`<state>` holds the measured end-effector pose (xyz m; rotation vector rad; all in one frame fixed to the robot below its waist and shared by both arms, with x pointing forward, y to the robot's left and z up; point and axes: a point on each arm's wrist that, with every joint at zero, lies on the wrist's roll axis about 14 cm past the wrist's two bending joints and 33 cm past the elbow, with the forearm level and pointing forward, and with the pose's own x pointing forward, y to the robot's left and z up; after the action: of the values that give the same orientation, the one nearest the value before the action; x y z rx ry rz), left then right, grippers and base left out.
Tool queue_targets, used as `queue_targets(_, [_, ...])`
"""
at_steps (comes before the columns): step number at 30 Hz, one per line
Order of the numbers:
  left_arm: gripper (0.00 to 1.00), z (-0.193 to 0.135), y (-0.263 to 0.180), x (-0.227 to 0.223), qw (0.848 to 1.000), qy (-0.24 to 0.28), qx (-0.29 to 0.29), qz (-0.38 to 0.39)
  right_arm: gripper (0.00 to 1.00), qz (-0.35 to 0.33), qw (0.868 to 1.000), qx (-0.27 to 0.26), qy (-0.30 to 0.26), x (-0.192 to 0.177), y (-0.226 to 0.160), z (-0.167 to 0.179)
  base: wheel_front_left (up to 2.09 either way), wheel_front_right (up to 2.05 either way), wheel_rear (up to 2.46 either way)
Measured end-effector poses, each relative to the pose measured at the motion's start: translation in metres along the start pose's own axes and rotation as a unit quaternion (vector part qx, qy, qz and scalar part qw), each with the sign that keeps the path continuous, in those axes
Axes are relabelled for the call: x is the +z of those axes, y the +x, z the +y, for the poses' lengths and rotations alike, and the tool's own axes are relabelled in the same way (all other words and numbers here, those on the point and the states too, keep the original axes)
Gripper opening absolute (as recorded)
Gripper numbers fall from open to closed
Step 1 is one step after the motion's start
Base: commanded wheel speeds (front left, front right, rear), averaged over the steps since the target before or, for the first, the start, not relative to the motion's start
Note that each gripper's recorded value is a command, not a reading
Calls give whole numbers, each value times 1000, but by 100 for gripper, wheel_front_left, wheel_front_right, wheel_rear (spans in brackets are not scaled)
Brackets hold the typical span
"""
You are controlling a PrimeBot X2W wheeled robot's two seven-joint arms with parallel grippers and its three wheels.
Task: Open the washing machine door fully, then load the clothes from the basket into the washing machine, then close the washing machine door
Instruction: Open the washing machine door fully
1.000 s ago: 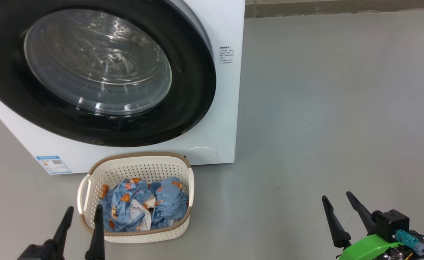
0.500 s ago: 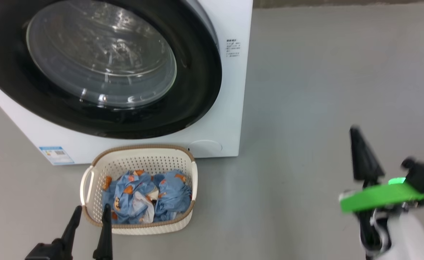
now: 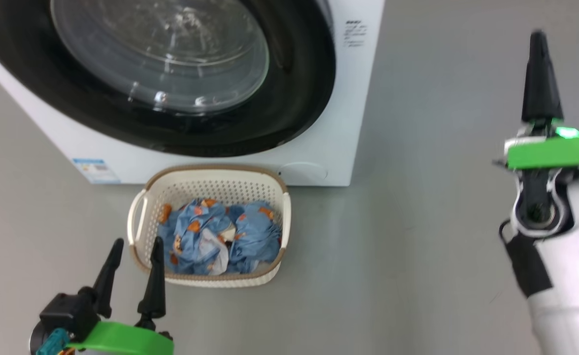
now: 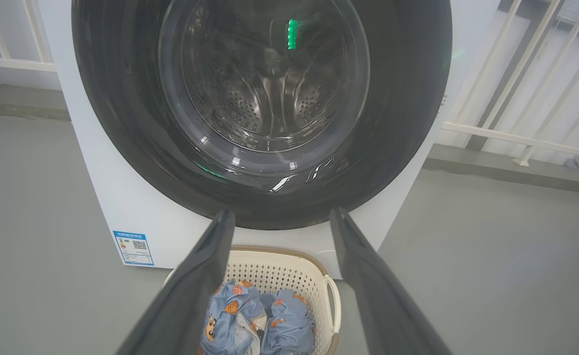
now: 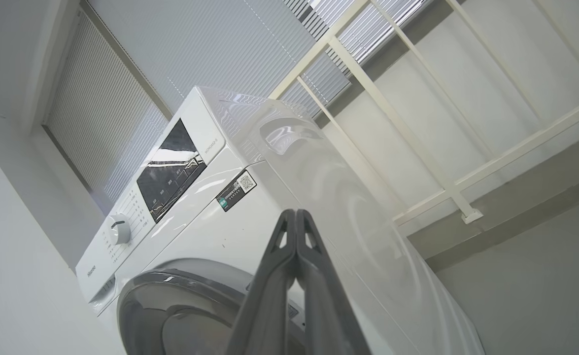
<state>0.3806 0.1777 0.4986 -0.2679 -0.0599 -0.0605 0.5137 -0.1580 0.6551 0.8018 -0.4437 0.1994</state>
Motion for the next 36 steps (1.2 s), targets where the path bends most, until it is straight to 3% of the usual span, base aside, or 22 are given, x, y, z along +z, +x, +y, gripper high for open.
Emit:
queue_targets(10, [100,12,12,-7,1000,-5,19,8,0,91,986,33,132,-51,47,15,0,0,0])
queue_targets(17, [100,15,25,-14,1000,-11,24,13,0,214,954,45,205,-102,62,21,0,0,0])
queue_targets(27, [100,24,39,-27,999,-14,35,26,0,338,910,67,231,-152,73,19,0,0,0])
queue_targets(36, [100,26,45,-37,998,-18,38,38,0,402,879,60,249,-191,77,8,0,0,0])
